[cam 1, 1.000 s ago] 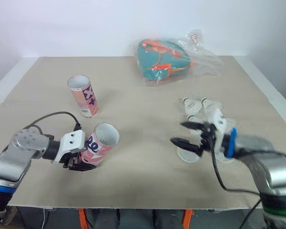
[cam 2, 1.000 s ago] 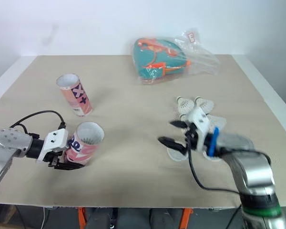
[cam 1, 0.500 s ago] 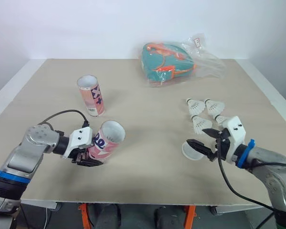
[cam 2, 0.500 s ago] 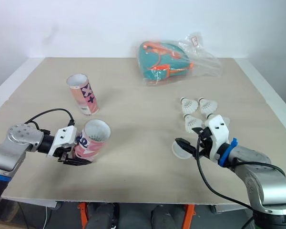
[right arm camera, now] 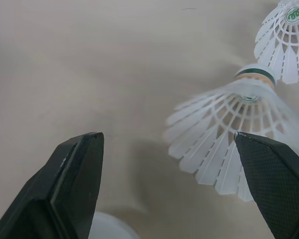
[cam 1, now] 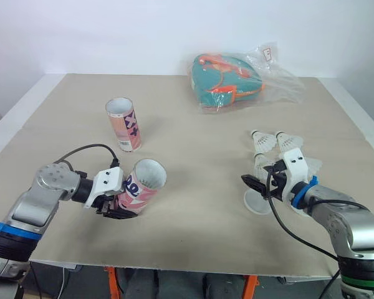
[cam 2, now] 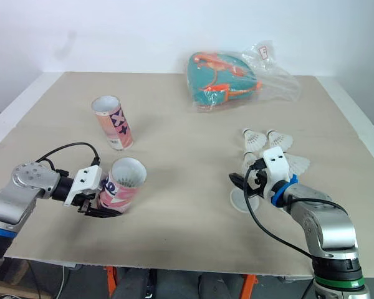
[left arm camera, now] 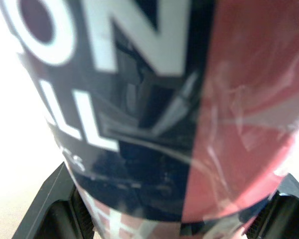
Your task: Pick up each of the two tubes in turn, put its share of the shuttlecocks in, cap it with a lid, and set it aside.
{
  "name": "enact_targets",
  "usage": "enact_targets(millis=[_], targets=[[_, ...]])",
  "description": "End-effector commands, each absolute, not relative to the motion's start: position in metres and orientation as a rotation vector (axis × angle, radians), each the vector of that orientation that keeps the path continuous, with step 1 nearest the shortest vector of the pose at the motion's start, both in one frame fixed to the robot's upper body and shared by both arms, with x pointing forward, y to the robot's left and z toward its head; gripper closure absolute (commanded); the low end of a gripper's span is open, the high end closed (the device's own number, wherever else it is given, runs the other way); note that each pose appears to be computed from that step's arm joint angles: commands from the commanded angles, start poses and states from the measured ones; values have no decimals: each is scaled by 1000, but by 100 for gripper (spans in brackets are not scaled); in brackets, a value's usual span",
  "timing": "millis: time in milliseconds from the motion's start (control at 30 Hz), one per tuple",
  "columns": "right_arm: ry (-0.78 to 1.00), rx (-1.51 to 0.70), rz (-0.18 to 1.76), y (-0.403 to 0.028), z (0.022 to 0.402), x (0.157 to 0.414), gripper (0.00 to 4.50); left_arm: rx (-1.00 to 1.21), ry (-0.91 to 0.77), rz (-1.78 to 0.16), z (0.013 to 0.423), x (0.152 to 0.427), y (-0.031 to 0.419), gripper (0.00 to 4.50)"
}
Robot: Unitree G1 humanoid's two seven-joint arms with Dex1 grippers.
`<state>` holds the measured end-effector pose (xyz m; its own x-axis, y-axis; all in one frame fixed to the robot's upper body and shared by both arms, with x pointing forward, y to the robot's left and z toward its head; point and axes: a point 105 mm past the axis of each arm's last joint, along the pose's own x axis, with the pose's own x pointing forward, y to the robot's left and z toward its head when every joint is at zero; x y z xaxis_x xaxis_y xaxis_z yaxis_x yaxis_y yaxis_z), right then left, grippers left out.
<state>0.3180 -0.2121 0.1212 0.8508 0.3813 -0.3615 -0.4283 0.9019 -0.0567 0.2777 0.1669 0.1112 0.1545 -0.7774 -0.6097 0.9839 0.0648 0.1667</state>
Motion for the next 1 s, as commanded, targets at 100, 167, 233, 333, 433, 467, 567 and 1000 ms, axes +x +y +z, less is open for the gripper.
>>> enact_targets(millis=[100,167,233,333,433,467,567,1000], targets=[[303,-163,399,-212,130,329,3,595,509,-1394,86,271,166,133],[302,-166,394,-213,130,330,3,594,509,-1393,86,270,166,133],[305,-178,381,-217,129,331,3,593,509,-1391,86,271,166,133],[305,-182,361,-223,130,332,3,592,510,-1391,86,270,166,133],[307,-192,327,-231,131,337,3,591,511,-1391,86,269,166,133],[313,-194,310,-234,130,338,3,591,510,-1391,86,269,165,133],[333,-186,243,-244,126,345,3,590,511,-1392,86,269,165,133],[321,-181,213,-245,127,353,394,591,513,-1393,85,268,165,133]])
